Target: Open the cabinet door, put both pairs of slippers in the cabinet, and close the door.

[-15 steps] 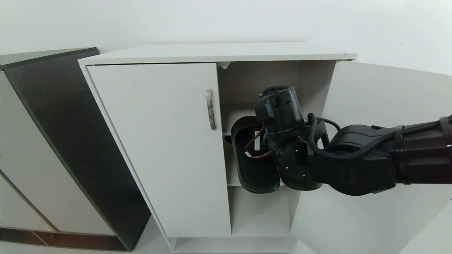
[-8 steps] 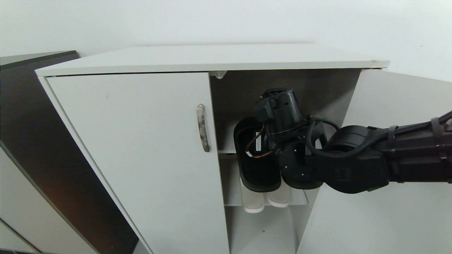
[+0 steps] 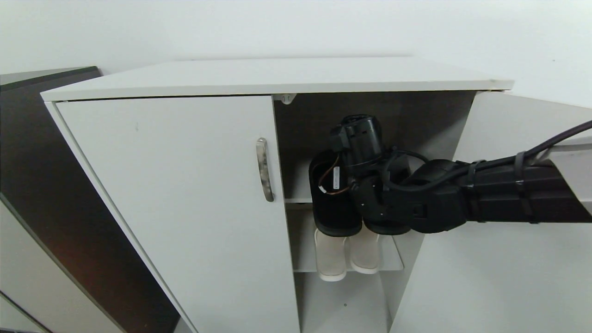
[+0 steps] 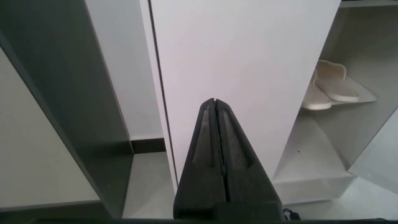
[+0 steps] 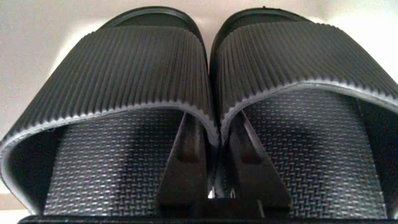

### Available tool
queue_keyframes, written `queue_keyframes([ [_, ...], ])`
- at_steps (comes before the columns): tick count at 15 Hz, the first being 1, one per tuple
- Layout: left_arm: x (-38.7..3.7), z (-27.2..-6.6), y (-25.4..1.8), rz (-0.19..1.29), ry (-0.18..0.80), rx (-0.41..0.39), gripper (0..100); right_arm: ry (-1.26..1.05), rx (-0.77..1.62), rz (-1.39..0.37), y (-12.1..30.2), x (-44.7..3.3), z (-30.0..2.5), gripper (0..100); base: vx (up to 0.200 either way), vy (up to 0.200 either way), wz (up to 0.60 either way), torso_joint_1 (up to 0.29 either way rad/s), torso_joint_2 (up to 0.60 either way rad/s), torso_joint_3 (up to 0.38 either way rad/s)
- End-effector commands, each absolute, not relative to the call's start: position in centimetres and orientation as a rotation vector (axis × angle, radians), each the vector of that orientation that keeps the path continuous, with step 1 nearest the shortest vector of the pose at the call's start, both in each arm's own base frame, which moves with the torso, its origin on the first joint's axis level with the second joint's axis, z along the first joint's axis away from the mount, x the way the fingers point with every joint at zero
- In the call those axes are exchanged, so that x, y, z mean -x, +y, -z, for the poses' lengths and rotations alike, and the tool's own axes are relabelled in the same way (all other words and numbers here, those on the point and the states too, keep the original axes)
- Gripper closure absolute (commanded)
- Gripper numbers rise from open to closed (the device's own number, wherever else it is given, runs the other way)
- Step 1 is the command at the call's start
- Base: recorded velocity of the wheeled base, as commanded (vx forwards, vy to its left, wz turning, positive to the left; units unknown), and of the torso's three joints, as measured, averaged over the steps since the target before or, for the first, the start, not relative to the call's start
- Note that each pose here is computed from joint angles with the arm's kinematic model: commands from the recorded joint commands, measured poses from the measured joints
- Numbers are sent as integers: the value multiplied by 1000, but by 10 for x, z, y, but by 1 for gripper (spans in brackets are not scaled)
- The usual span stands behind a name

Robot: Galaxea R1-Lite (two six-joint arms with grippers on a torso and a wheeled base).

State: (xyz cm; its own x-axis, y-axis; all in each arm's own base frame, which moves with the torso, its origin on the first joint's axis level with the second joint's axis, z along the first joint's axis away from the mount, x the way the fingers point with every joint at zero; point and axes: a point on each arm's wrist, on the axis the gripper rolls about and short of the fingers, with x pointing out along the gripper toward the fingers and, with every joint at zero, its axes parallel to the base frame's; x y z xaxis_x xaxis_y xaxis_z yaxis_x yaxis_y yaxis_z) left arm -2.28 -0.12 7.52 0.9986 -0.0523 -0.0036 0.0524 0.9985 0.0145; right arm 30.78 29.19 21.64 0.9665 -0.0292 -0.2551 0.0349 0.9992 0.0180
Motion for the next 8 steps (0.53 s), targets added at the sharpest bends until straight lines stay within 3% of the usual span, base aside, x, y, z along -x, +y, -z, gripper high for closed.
queue_keyframes([
  [1,23,-75,-1,52,4,-14,100,256,-16,55,295,-328,-209,100,0,0,0,0,0,0],
  [8,23,-75,-1,52,4,-14,100,268,-20,51,297,-359,-224,100,0,0,0,0,0,0],
])
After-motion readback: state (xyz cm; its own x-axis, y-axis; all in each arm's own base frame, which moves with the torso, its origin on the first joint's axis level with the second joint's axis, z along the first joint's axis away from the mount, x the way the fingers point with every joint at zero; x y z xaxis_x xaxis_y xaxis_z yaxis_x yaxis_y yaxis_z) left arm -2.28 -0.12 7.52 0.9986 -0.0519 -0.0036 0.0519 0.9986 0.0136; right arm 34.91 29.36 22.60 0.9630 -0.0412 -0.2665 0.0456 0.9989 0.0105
